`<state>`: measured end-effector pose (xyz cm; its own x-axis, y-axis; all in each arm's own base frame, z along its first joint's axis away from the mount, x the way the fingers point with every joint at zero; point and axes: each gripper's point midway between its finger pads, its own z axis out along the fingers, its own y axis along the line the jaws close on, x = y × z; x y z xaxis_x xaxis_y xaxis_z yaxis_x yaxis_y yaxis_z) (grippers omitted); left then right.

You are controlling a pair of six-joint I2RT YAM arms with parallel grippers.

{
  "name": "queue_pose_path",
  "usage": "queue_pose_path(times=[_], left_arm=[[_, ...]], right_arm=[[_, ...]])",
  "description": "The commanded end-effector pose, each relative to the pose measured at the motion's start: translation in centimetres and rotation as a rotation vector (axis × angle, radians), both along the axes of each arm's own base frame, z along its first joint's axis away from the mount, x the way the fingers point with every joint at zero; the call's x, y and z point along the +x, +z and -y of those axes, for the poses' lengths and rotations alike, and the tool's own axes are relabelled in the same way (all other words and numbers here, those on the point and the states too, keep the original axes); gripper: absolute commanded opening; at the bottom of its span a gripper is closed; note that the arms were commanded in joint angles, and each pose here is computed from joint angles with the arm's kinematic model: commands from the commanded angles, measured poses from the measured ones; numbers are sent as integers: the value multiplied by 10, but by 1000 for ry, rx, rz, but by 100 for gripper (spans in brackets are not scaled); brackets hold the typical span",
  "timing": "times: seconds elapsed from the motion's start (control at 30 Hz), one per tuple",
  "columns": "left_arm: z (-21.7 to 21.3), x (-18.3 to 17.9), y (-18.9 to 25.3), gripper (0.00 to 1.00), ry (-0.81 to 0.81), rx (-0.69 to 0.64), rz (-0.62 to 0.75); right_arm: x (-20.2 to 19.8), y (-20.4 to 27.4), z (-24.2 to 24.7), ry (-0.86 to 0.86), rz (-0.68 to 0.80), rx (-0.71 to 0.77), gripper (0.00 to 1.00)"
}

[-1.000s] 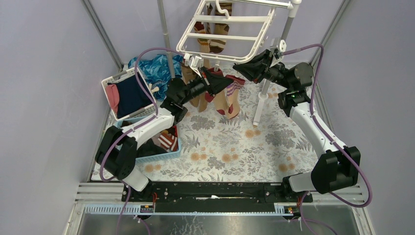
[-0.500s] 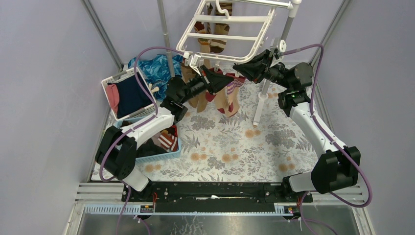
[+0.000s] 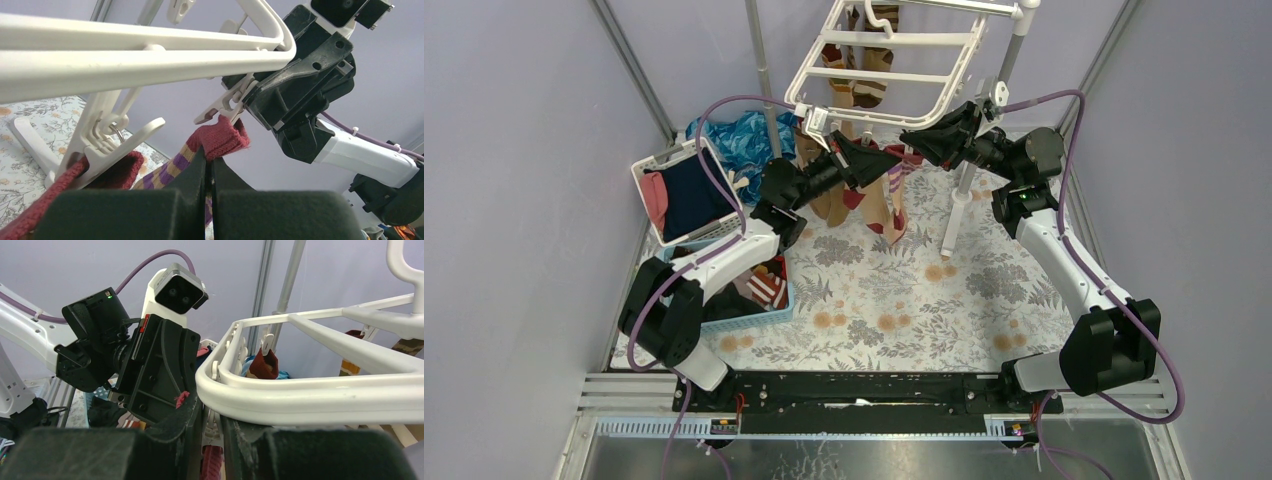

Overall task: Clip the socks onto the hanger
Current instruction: Clamp the sock onto the hanger.

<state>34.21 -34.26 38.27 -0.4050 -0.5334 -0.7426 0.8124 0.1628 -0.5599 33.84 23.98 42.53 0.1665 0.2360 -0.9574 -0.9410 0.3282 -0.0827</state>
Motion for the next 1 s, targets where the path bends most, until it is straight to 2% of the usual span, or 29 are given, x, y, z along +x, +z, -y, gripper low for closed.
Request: queue_pose_path(times=[0.0,0.17,0.37,0.5,0.67,0.77,0.97], left_arm=[[-5,-3,16,0,-11,-49,51],[-6,-1,12,0,-12,-53,35],[-6,1,5,11,-16,-48,21],[-7,1,3,27,-15,-45,20],[-15,-10,5,57,-6,-48,57],[-22,-23,5,64,1,-39,88],[-43,-56,-7,67,38,14,178]], right_arm=[[-12,18,-2,19,65,5,21],[-14,19,-1,18,68,7,49],[-16,20,-1,19,72,7,66],[-20,21,0,24,74,4,78],[-34,22,8,45,95,-12,97],[-44,18,15,58,110,-37,100],[-66,-4,30,65,72,-88,100]])
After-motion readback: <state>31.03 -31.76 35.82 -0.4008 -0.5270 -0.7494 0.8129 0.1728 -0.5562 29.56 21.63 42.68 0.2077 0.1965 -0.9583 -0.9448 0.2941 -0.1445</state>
